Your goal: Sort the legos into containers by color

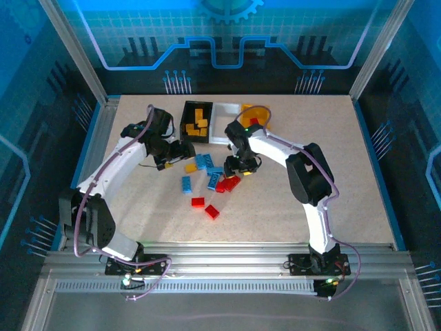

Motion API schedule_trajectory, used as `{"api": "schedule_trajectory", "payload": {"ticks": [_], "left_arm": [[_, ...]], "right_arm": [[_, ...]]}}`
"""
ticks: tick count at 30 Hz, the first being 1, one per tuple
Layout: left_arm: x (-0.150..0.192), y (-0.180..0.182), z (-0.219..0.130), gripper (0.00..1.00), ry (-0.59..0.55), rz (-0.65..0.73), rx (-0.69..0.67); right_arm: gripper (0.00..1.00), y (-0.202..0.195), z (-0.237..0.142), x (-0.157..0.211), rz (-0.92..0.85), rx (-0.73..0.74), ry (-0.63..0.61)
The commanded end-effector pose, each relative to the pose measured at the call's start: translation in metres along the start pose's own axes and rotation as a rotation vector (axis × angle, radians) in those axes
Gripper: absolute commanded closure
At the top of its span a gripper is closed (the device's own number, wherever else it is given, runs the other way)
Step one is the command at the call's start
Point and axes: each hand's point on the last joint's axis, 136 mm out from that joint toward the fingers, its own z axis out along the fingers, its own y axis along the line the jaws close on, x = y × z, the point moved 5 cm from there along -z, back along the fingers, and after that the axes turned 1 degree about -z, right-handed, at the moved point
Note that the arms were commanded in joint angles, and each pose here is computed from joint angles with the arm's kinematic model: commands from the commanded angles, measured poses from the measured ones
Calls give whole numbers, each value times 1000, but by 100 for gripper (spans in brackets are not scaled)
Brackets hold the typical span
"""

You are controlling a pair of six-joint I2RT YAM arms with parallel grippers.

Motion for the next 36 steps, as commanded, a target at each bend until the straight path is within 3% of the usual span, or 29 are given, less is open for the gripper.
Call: {"api": "schedule_trajectory", "payload": {"ticks": [1, 8, 16, 18, 27, 36], "left_arm": [[8, 0, -8, 17, 24, -24, 16], [5, -4, -1, 17, 27, -45, 43], [-3, -10, 7, 16, 22, -63, 70], [-4, -11, 8, 15, 25, -67, 75], [1, -7, 12, 13, 38, -83, 73], [8, -2, 14, 12, 47, -106, 74]], "right_arm": [[37, -25, 4, 7, 57, 97, 32], [37, -59, -19, 29, 155, 91, -1], [33, -38, -58, 42, 126, -85, -87], [29, -33, -57, 38, 71, -104, -89], [27, -50, -43, 19, -232, 92, -28], [28, -44, -17, 22, -381, 115, 40]]}}
